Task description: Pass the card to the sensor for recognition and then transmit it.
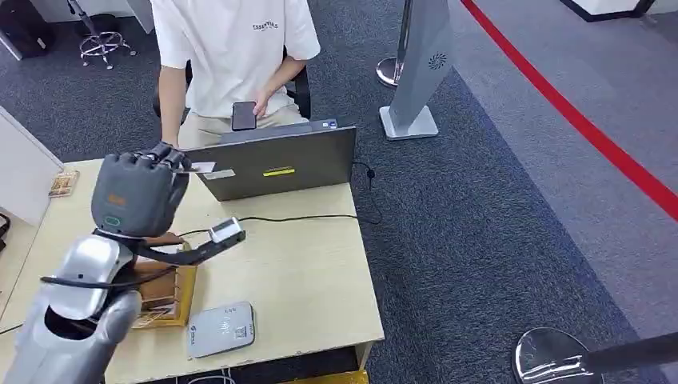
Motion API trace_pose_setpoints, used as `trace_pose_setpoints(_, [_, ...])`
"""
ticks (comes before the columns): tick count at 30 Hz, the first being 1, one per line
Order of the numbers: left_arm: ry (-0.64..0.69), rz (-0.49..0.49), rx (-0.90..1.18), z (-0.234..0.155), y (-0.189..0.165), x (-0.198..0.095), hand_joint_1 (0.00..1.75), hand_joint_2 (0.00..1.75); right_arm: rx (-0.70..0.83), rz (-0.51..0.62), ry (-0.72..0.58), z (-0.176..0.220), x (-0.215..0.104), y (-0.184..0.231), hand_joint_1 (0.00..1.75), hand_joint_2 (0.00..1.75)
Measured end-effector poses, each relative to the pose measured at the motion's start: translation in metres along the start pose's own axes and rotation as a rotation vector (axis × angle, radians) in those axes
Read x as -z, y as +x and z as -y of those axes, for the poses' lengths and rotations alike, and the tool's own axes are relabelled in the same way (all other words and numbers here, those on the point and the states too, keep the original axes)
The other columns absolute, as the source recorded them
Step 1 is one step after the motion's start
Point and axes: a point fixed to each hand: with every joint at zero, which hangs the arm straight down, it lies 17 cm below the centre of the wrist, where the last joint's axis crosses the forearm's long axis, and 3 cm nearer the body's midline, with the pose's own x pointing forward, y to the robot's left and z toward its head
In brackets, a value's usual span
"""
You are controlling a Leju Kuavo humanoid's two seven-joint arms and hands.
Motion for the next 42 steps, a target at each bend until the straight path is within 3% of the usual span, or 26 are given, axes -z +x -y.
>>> trace_pose_setpoints(6, [0.014,0.072,-0.086,-0.013,0.045,-0.017,1.75,1.75,0.013,-0.008,0.003,-0.003,-0.001,-0.001,0.00,1.75])
trace_pose_setpoints(16, [0.024,0.102,-0.126,-0.022,0.063,-0.026,1.75,1.75,0.029,-0.010,0.003,-0.004,-0.001,-0.001,0.00,1.75])
trace_pose_setpoints(21, [0.035,0.016,-0.057,-0.021,0.058,-0.045,1.75,1.75,0.049,-0.022,-0.006,-0.004,-0.001,-0.003,0.00,1.75])
trace_pose_setpoints(36, [-0.239,-0.119,-0.184,0.067,0.078,-0.153,1.75,1.75,0.067,-0.045,-0.006,-0.009,-0.003,-0.009,0.00,1.75])
trace_pose_setpoints(42, [-0.314,-0.141,-0.200,0.088,0.081,-0.176,1.75,1.75,0.066,-0.038,-0.011,-0.006,-0.003,-0.008,0.00,1.75])
